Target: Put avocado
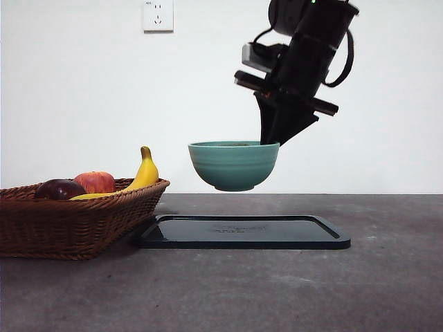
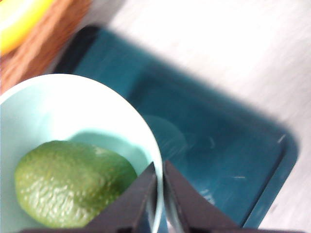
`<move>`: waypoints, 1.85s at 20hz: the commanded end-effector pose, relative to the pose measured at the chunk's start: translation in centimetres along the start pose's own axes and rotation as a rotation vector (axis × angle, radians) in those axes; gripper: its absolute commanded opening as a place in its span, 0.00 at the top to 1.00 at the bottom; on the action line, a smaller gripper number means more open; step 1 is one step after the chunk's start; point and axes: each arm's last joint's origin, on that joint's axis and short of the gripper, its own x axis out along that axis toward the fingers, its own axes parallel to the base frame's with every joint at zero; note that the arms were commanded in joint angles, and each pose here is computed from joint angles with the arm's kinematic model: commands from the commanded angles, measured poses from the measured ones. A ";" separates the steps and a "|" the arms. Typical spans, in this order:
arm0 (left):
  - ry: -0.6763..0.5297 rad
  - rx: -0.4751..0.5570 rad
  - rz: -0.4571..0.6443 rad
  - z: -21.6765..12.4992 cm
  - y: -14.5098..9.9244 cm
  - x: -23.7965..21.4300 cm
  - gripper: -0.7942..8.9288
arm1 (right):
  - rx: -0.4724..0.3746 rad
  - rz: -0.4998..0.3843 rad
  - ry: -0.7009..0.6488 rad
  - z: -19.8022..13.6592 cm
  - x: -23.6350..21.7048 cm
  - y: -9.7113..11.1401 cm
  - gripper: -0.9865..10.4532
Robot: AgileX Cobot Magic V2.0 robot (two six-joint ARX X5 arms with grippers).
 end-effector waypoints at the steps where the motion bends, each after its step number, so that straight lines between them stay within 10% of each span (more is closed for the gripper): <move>1: -0.004 0.020 -0.007 0.2 -0.1 0.0 0.51 | -0.004 0.003 0.002 1.0 1.8 -0.6 0.90; 19: -0.002 0.019 -0.007 0.2 -0.1 0.0 0.51 | 0.023 -0.030 0.092 0.1 6.4 -2.0 0.76; 28: -0.003 0.019 -0.006 0.2 -0.1 0.0 0.51 | -0.028 -0.039 -0.073 0.1 -8.4 1.0 0.76; 37: -0.003 0.020 -0.006 0.2 -0.1 0.0 0.51 | -0.129 0.047 -0.220 -8.8 -20.4 5.3 0.76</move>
